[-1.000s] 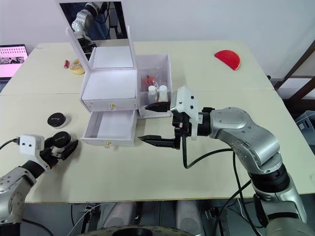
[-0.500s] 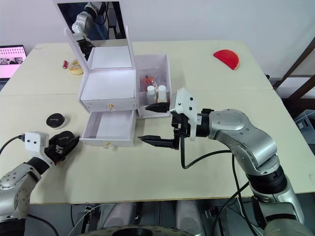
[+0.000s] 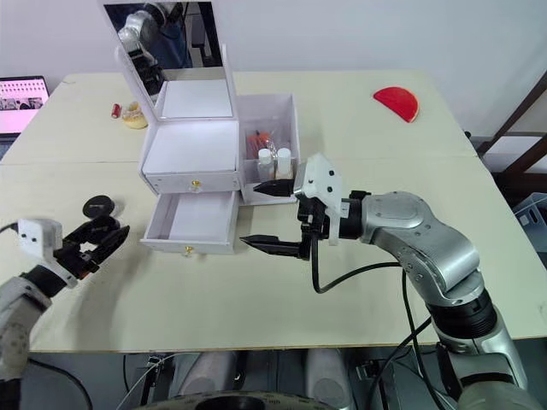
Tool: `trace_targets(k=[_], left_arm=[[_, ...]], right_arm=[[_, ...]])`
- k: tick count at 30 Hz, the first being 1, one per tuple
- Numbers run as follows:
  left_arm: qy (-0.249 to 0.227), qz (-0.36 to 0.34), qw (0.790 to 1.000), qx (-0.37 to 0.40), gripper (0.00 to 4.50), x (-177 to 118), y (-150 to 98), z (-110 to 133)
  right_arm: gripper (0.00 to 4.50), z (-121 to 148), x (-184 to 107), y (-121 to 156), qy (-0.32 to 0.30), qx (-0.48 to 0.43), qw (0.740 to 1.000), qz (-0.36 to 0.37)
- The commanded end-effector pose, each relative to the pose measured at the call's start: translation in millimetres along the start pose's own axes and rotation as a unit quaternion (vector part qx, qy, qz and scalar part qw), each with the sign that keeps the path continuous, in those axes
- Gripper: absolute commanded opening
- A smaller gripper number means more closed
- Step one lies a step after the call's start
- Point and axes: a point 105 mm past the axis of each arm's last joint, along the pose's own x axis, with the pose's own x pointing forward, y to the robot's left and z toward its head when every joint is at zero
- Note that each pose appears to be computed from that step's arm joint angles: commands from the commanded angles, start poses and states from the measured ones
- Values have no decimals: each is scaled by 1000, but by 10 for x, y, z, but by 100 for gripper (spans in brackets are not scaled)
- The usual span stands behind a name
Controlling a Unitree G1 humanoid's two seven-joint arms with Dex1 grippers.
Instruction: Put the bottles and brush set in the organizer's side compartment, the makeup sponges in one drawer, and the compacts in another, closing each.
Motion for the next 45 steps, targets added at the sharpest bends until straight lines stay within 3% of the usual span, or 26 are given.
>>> trace_targets(k=[1,7,15,37,38,40,45], left_arm=[[-15,-68,997,24,269,93,-123,215],[-7,-154,987,38,269,337,-301,334],[11,-213,976,30,269,545,-481,255],[46,-224,973,33,269,583,-573,34],[46,-223,973,33,371,583,-569,35],[46,-221,974,34,447,592,-556,47],[48,-213,975,33,447,598,-527,63]], right_arm=[[450,43,21,-1,-11,-11,1000,-4],[450,15,30,-12,-8,-13,1000,-15],[450,-7,-3,-19,-3,-14,999,-46],[450,-13,-30,-29,2,-18,998,-68],[450,-13,-30,-29,2,-18,998,-68],[450,-11,-28,-30,1,-18,998,-67],[450,-6,-27,-33,0,-19,998,-68]])
